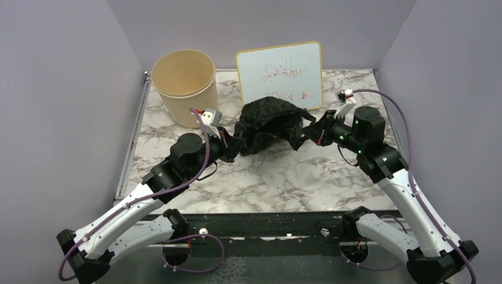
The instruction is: Put the trash bags into the trash bin
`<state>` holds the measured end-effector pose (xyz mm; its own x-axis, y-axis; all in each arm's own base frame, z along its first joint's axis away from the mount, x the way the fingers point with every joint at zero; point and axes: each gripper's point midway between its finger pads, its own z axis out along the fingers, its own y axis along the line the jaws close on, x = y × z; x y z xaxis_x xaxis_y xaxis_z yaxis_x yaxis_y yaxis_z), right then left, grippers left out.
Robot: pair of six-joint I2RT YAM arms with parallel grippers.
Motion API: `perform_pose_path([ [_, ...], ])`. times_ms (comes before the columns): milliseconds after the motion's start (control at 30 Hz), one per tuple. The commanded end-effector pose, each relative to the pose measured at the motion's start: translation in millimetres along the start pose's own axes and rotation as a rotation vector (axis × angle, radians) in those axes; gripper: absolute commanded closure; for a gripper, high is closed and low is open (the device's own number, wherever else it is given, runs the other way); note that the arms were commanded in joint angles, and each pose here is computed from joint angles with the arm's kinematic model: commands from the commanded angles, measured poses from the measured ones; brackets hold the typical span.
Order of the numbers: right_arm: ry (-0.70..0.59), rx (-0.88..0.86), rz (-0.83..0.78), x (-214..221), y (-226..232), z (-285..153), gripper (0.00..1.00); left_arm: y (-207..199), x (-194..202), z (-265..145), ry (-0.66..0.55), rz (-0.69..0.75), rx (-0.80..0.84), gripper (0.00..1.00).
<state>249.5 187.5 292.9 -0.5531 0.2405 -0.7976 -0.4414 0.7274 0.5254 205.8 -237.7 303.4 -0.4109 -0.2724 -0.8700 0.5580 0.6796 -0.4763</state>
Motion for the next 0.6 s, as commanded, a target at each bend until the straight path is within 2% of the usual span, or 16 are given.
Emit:
perform_pose_path([
  [0,0.059,0.007,0.036,12.4,-5.8,10.6,0.99,20.4,27.2,10.3,0.106,0.019,-0.093,0.97],
  [167,0.255,0.0,0.112,72.3,-25.9,31.0,0.99,43.9,92.8,26.3,0.297,-0.011,-0.15,0.99],
  [267,0.309,0.036,0.134,86.5,-38.2,40.9,0.99,50.0,98.2,36.8,0.319,-0.011,-0.182,0.99],
  [300,0.291,0.04,0.12,74.5,-36.2,45.8,0.99,44.2,83.8,44.3,0.297,0.003,-0.167,0.99],
  [333,0.231,0.018,0.084,41.1,-23.5,52.2,0.99,36.9,61.9,52.7,0.272,0.027,-0.154,0.99],
  [400,0.123,-0.062,-0.017,-33.1,13.4,60.5,0.99,22.0,-22.8,70.8,0.148,0.079,-0.16,1.0],
  [500,-0.07,-0.237,-0.166,-148.1,93.0,40.2,0.99,-55.7,-158.5,74.2,-0.098,0.198,0.035,1.0],
  [567,-0.243,-0.339,-0.255,-198.0,136.2,4.0,0.99,-116.7,-208.0,53.0,-0.203,0.297,0.268,1.0],
])
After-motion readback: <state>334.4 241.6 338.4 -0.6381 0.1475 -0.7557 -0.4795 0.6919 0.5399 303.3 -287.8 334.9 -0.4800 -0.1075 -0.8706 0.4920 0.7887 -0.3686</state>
